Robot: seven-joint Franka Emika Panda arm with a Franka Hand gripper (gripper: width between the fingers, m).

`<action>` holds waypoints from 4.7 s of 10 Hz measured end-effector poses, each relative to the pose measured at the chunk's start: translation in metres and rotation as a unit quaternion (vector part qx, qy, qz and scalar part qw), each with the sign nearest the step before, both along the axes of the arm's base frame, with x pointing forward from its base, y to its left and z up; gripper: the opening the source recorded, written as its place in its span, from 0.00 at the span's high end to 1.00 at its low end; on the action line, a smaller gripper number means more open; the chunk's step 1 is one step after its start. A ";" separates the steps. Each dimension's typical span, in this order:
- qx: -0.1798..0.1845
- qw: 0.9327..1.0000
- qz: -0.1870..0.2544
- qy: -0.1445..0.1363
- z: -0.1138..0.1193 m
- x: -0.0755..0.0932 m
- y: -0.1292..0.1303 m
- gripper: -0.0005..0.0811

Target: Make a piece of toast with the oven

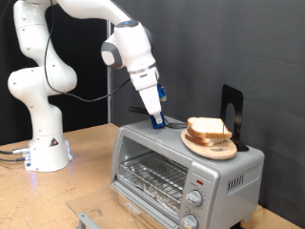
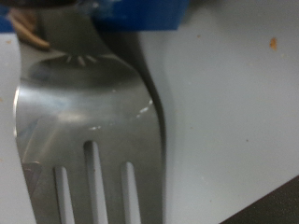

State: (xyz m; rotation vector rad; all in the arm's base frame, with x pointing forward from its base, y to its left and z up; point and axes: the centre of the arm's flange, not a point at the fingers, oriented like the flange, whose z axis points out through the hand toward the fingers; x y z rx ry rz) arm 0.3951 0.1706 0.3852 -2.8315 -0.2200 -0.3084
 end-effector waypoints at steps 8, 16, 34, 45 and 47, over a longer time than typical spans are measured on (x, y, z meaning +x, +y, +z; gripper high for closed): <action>0.007 1.000 0.005 0.010 -0.003 -0.011 0.005 0.00; 0.007 1.000 -0.008 0.008 -0.005 -0.009 -0.004 0.14; 0.120 0.984 -0.133 -0.024 0.052 -0.007 -0.061 0.50; 0.098 0.975 -0.195 -0.050 0.059 -0.034 -0.172 0.50; 0.034 0.985 -0.152 -0.079 0.067 -0.030 -0.168 0.50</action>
